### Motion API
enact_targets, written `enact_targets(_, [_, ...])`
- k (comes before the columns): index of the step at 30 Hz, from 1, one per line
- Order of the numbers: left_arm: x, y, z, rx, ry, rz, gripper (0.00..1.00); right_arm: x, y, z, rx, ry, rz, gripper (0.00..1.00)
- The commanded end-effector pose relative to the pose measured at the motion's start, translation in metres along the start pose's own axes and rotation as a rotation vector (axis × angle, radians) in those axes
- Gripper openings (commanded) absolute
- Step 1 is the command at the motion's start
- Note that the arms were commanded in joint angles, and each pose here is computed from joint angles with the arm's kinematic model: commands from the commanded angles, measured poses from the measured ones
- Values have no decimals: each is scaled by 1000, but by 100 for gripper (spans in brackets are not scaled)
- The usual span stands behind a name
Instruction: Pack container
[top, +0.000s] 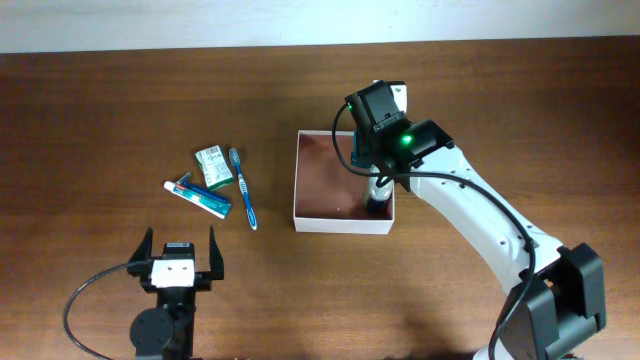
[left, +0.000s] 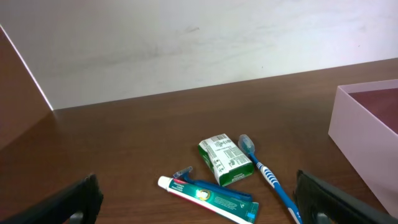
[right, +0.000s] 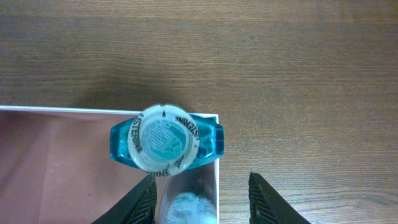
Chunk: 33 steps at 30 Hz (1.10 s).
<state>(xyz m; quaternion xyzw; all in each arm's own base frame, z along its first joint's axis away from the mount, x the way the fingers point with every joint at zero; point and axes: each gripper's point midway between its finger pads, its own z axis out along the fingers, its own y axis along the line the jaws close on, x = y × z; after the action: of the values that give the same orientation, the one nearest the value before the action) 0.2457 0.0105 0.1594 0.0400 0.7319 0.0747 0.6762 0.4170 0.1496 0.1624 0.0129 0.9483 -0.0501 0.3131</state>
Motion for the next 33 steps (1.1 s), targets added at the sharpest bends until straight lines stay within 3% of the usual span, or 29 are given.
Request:
enact_targets(1, [2,1,0,-9,0,12,99,-11,1,-10,7,-37,3,43])
enact_targets(9, [2,1,0,-9,0,12,99,-7,-3,-24,-9,-17,-4,43])
enact_targets(14, [2,2,0,-10,0,12,99,-8,-22,-82,-61,-50,16,43])
enact_targets(17, [2,2,0,-10,0,12,99,-10,-54,-109,19,-99,35,44])
enact_targets(19, [2,1,0,-9,0,12,99,-9,-83,-122,95,-114,60,52])
enact_targets(23, [2,2,0,-10,0,12,99,-3,-134,-121,199,-71,139,55])
enact_targets(26, [2,2,0,-10,0,12,99,0,-169,-117,263,-40,212,71])
enact_targets(27, [2,2,0,-10,0,12,99,1,-187,-115,297,-33,255,85])
enact_targets(29, [2,1,0,-9,0,12,99,3,-206,-115,332,-25,299,99])
enact_targets(33, [2,1,0,-9,0,12,99,6,-231,-114,379,-14,356,99])
